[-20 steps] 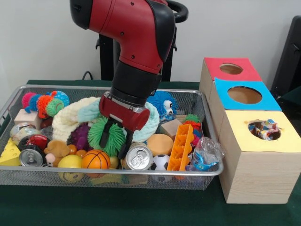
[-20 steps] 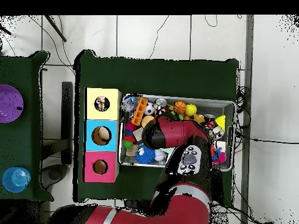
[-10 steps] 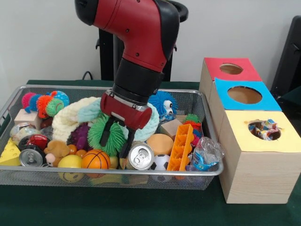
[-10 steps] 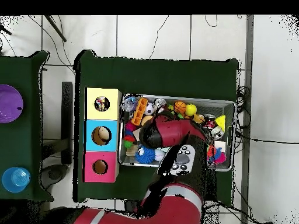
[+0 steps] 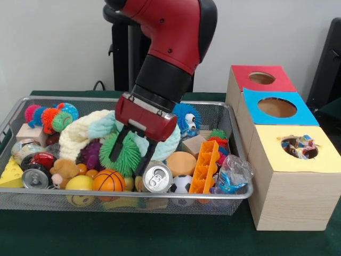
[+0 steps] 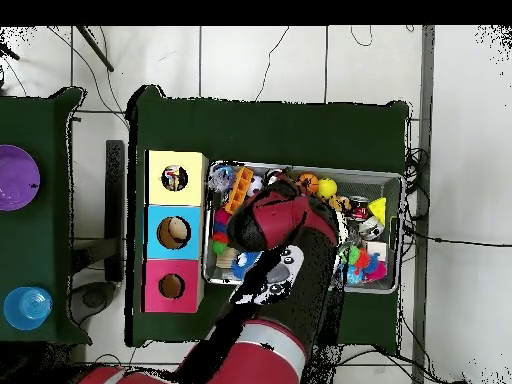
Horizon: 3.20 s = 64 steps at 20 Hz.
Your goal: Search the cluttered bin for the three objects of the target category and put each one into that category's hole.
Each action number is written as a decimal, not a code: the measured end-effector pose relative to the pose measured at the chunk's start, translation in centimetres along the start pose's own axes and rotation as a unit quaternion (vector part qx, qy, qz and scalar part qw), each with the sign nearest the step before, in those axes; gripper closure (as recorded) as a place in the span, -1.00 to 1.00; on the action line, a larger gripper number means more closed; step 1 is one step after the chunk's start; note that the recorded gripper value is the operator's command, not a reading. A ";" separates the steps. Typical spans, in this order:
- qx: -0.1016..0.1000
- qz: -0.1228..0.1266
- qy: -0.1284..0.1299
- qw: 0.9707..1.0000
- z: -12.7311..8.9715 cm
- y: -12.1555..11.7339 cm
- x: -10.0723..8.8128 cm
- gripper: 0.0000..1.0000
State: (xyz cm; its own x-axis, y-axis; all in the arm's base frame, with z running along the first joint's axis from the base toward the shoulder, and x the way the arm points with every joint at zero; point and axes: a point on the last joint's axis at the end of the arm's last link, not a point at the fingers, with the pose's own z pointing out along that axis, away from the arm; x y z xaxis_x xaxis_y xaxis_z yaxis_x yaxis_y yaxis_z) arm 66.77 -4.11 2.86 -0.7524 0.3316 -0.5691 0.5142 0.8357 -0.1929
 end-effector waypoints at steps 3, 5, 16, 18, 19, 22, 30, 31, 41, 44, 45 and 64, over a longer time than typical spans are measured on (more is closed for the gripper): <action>0.005 -0.003 -0.016 1.000 -0.3 -0.1 -0.9 -1.00; 0.007 -0.002 -0.027 1.000 -0.5 -0.3 -1.7 -1.00; 0.022 0.011 -0.048 0.999 -0.9 -2.0 -3.9 -1.00; 0.024 0.011 -0.049 0.998 -0.9 -2.1 -4.0 -1.00; 0.024 0.011 -0.049 0.998 -0.9 -2.1 -4.0 -1.00; 0.024 0.011 -0.049 0.998 -0.9 -2.1 -4.0 -1.00; 0.024 0.012 -0.049 0.998 -0.9 -2.3 -4.1 -1.00; 0.025 0.014 -0.049 0.998 -0.9 -2.4 -4.2 -1.00; 0.002 0.068 -0.041 0.997 -2.3 -3.3 -6.5 -1.00; -0.002 0.094 -0.019 0.995 -2.9 -3.7 -6.4 -1.00; -0.003 0.098 -0.014 0.995 -3.1 -3.8 -6.3 -1.00; -0.005 0.131 0.144 0.981 -4.2 -2.4 -0.1 -1.00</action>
State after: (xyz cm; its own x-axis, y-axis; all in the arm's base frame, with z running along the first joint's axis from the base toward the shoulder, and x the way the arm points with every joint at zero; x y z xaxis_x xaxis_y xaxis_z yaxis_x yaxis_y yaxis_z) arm 63.87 -4.34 6.71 -0.6806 0.6444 -0.3487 0.7025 0.7090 -0.0610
